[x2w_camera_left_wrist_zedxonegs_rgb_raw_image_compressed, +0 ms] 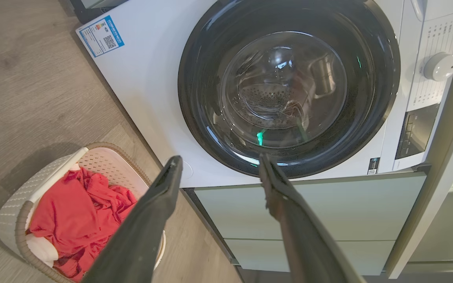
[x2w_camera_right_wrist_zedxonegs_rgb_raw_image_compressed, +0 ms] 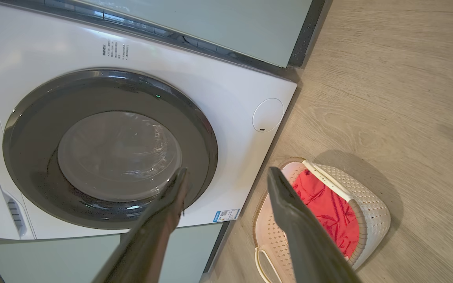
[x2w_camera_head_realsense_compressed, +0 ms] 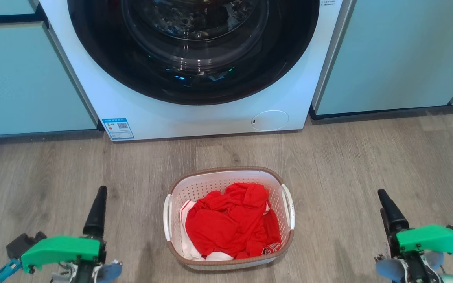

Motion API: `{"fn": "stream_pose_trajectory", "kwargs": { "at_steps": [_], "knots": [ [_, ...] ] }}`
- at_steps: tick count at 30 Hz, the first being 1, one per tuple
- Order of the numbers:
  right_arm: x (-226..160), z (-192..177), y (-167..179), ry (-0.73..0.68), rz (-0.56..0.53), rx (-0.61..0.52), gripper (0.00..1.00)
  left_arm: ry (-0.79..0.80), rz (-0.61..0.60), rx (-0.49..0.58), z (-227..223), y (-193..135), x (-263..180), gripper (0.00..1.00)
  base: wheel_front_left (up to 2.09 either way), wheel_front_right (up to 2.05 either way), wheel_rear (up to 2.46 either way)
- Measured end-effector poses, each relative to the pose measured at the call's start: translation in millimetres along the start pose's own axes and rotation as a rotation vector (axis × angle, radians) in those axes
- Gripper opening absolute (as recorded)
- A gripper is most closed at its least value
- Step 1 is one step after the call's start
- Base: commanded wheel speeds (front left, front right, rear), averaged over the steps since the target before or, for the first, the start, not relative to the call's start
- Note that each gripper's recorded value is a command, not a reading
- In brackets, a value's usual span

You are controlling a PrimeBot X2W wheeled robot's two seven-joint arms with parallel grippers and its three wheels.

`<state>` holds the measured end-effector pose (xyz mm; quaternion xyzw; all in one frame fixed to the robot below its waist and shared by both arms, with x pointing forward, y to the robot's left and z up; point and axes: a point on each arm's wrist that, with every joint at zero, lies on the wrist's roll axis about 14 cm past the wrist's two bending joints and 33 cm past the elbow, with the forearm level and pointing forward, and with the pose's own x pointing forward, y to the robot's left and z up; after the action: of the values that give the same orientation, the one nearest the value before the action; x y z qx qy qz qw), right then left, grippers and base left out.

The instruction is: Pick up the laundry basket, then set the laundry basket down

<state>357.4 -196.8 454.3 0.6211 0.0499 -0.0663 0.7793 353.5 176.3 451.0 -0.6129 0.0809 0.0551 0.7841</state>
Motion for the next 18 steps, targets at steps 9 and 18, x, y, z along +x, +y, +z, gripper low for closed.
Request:
{"fn": "stream_pose_trajectory", "kwargs": {
  "at_steps": [9, 18],
  "knots": [
    [3, -7, 14, 0.017, 0.045, -0.169, 1.00, 0.004, -0.018, 0.165, -6, -11, 2, 1.00, 0.00, 0.00, 0.00],
    [3, -12, 25, 0.017, 0.082, -0.303, 1.00, -0.005, -0.029, 0.332, -8, -19, 3, 1.00, 0.00, 0.00, 0.00]
  ]
}}
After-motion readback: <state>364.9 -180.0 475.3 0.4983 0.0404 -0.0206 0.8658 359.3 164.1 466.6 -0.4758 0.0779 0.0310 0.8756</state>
